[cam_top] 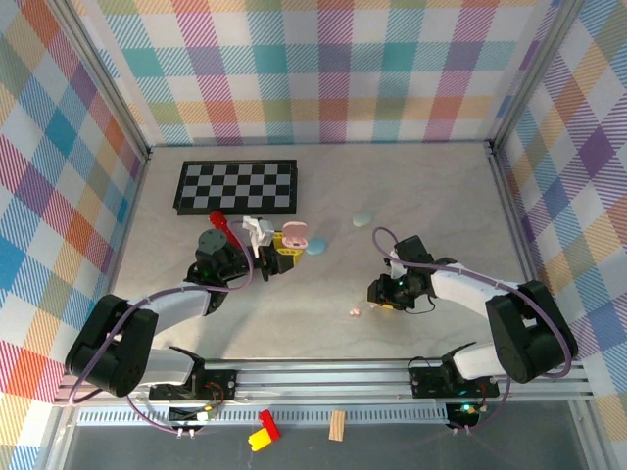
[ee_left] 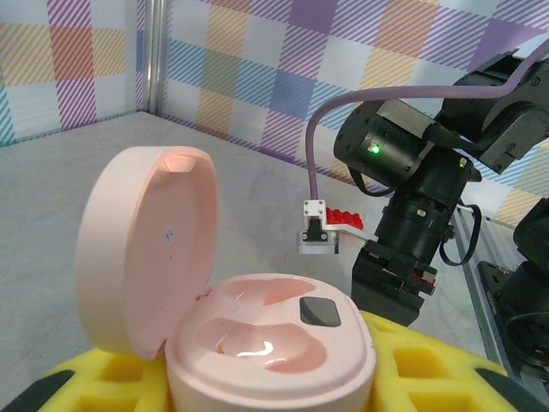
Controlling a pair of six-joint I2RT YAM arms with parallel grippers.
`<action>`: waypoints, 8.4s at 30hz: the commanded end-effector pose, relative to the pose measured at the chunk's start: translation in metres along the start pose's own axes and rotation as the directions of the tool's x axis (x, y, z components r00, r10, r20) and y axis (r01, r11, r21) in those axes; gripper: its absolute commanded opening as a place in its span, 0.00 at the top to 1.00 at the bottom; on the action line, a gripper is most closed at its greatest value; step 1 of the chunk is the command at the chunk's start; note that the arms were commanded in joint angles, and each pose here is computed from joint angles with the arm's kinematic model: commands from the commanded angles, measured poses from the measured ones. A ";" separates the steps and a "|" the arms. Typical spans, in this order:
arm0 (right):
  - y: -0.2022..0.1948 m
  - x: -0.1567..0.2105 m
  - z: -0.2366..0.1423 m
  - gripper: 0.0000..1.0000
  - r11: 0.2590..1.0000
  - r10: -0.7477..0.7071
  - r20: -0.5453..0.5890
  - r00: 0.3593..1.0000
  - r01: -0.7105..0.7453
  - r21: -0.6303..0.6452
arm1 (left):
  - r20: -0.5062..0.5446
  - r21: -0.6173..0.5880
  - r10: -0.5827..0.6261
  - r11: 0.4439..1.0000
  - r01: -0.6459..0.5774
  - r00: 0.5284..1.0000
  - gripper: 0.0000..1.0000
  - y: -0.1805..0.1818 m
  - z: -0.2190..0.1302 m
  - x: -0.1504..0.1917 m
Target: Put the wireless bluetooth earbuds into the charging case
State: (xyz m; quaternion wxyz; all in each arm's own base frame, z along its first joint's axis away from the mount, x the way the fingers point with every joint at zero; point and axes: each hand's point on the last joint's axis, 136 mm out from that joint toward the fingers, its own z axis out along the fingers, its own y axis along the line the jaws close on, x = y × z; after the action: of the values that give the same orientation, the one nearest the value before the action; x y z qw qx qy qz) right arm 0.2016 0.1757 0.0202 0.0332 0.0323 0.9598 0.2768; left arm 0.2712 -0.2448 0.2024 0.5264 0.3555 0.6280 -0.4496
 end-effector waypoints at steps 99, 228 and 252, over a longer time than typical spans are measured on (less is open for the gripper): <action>0.247 -0.019 -0.114 0.78 0.466 -0.746 0.490 0.452 0.879 -0.102 | -0.006 0.249 0.170 0.955 -0.163 0.985 0.65 -0.054 0.007 0.000; 0.060 0.012 0.019 0.67 0.359 -0.629 -0.247 0.737 0.557 0.749 | 0.233 -0.211 0.129 0.974 -0.080 0.964 0.65 0.042 -0.052 -0.064; 0.050 0.014 0.025 0.81 0.375 -0.596 -0.252 0.762 0.542 0.752 | 0.228 -0.188 0.129 0.978 -0.086 0.965 0.65 0.039 -0.051 -0.061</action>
State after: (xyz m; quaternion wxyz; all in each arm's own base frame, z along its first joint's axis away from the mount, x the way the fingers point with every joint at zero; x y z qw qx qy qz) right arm 0.1911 0.2352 0.0208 0.1351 -0.2826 0.9265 -0.2085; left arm 0.3033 -0.1834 0.2405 0.6313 0.2693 0.6050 -0.4036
